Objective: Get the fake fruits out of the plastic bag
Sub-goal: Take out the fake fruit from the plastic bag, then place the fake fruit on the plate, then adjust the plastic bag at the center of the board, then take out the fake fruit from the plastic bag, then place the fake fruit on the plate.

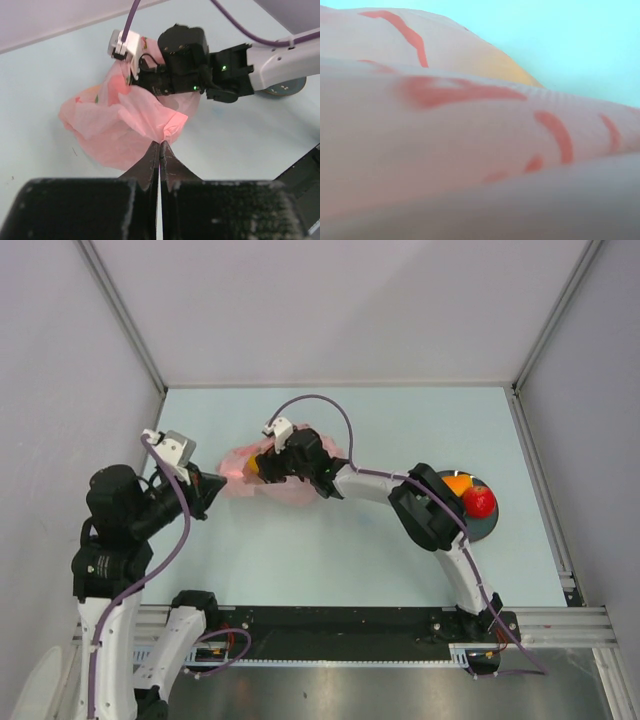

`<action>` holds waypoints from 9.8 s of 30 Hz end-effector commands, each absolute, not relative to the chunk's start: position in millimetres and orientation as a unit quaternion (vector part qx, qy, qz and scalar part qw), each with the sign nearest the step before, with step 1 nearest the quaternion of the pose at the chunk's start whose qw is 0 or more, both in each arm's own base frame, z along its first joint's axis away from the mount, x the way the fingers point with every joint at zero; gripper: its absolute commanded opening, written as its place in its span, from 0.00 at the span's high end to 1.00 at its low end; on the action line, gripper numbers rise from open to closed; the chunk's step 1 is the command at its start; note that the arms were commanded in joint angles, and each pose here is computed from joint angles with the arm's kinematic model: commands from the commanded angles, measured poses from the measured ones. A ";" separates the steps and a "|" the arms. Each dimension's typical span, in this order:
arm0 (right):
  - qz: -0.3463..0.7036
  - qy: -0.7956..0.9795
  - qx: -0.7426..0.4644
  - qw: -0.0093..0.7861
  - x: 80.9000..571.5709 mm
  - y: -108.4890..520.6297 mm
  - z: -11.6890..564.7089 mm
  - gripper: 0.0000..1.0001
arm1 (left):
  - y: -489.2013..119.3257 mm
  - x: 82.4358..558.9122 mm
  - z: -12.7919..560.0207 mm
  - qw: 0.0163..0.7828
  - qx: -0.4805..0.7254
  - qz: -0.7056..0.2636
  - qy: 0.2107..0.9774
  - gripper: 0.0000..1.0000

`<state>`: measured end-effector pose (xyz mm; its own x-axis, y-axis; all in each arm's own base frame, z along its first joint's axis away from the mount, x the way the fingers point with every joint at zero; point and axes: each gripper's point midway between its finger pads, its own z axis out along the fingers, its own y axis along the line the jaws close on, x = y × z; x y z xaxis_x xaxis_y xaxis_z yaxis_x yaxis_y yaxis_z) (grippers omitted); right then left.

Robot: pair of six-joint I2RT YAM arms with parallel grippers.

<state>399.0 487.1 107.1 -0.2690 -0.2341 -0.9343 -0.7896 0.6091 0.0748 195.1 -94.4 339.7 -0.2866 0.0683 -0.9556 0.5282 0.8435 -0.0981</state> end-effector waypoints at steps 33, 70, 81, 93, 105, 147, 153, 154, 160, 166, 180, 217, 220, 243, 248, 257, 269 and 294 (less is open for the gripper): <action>0.273 0.656 -0.452 0.539 362.2 490.2 175.8 0.91 | -77.5 203.8 307.4 0.603 0.159 -0.162 0.765 1.00; 0.224 0.672 -0.500 0.498 287.9 266.8 290.0 0.93 | -128.4 141.9 308.5 0.479 0.266 -0.315 0.775 0.40; 0.130 0.725 -0.490 0.467 275.3 182.2 248.8 0.93 | -149.3 134.8 303.3 0.493 0.336 -0.353 0.721 0.40; 0.016 0.798 -0.458 0.391 310.3 100.8 181.6 0.94 | -167.6 182.7 269.8 0.510 0.358 -0.292 0.726 1.00; 0.005 0.828 -0.462 0.316 314.3 89.3 124.6 0.93 | -164.2 185.4 267.3 0.520 0.325 -0.294 0.733 1.00; -0.049 0.834 -0.460 0.300 306.6 81.0 100.5 0.26 | -162.6 192.1 265.1 0.521 0.306 -0.299 0.739 1.00; 0.023 0.820 -0.434 0.372 308.3 123.0 163.6 0.00 | -159.6 193.5 263.5 0.519 0.302 -0.294 0.744 1.00; 0.047 0.815 -0.435 0.380 305.6 135.6 172.4 0.00 | -158.3 194.7 262.8 0.519 0.298 -0.292 0.746 1.00; 0.174 0.789 -0.363 0.465 314.3 194.2 255.4 0.00 | -153.0 201.1 263.8 0.521 0.280 -0.288 0.753 1.00; 0.306 0.724 -0.368 0.496 306.6 263.0 310.8 0.00 | -150.5 200.7 266.8 0.522 0.282 -0.282 0.754 1.00; 0.272 0.759 -0.311 0.504 404.0 356.1 301.6 0.60 | -155.4 243.0 309.7 0.577 0.314 -0.244 0.714 1.00; 0.268 0.757 -0.451 0.390 304.9 431.7 146.8 0.89 | -140.5 205.2 306.2 0.563 0.295 -0.249 0.731 1.00; 0.266 0.770 -0.465 0.346 277.9 425.4 113.9 0.90 | -129.4 205.0 297.4 0.569 0.271 -0.234 0.740 1.00; 0.194 0.787 -0.435 0.393 382.9 478.9 67.3 0.20 | -122.6 209.0 260.1 0.535 0.262 -0.234 0.768 1.00; 0.180 0.788 -0.436 0.397 391.6 475.4 57.7 0.36 | -120.9 214.1 259.6 0.537 0.256 -0.232 0.770 1.00; 0.269 0.733 -0.463 0.420 377.9 478.9 150.3 0.63 | -120.5 224.8 258.5 0.544 0.250 -0.232 0.767 1.00; 0.339 0.593 -0.629 0.372 259.6 417.9 212.6 0.64 | -117.2 265.6 272.5 0.581 0.250 -0.201 0.748 1.00; 0.008 0.872 -0.405 0.275 187.9 -34.5 136.8 0.70 | -130.4 293.4 276.7 0.567 0.230 -0.240 0.754 1.00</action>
<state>221.6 -3.7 157.3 -0.4487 -0.6970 -0.5593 -0.7101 0.6581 -0.2503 288.0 -126.4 250.3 -0.3102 0.1046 -0.9449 0.6013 0.7914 -0.1097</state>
